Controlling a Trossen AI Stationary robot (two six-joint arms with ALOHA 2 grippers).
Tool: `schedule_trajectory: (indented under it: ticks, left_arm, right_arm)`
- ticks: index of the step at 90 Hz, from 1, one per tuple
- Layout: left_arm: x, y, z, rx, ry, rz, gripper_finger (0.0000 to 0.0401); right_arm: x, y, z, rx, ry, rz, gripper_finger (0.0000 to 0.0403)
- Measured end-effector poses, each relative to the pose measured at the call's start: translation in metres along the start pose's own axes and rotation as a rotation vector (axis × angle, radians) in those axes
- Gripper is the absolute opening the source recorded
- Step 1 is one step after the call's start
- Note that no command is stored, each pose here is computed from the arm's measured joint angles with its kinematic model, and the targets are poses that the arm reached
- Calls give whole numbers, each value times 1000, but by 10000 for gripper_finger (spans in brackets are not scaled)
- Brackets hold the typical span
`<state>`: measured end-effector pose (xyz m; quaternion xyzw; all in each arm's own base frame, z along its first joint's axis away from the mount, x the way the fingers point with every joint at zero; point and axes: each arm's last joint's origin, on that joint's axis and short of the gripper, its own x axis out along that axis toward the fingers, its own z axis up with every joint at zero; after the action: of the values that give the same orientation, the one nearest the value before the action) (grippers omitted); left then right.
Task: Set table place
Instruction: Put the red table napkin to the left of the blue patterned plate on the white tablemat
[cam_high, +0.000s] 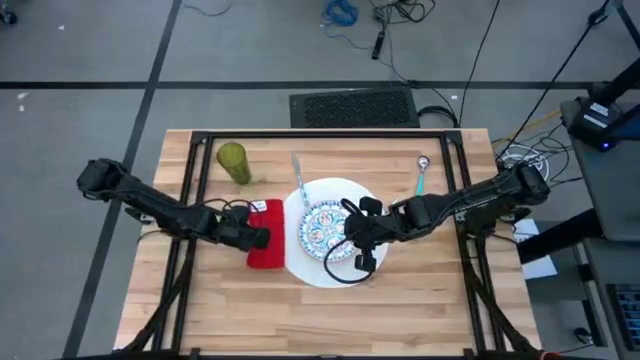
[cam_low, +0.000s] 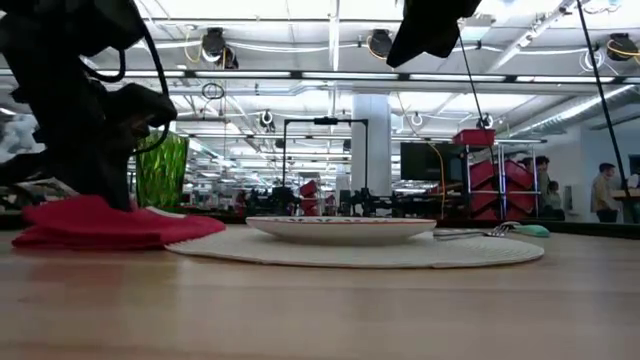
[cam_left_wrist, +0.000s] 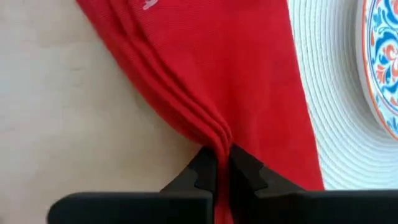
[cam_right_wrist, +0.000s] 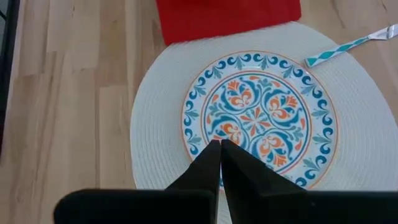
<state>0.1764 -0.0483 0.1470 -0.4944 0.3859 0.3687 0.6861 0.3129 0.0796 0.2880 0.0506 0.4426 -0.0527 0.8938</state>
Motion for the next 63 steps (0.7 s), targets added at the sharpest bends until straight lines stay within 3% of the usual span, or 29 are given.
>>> schedule_trajectory:
  ticks: [33,63]
  left_arm:
    - [0,-2,0,-5,-7,-20,10]
    - [0,-1,0,-9,-12,-14,120]
  right_arm:
    - [0,1,3,6,-31,12,0]
    - [0,1,3,7,-34,13,0]
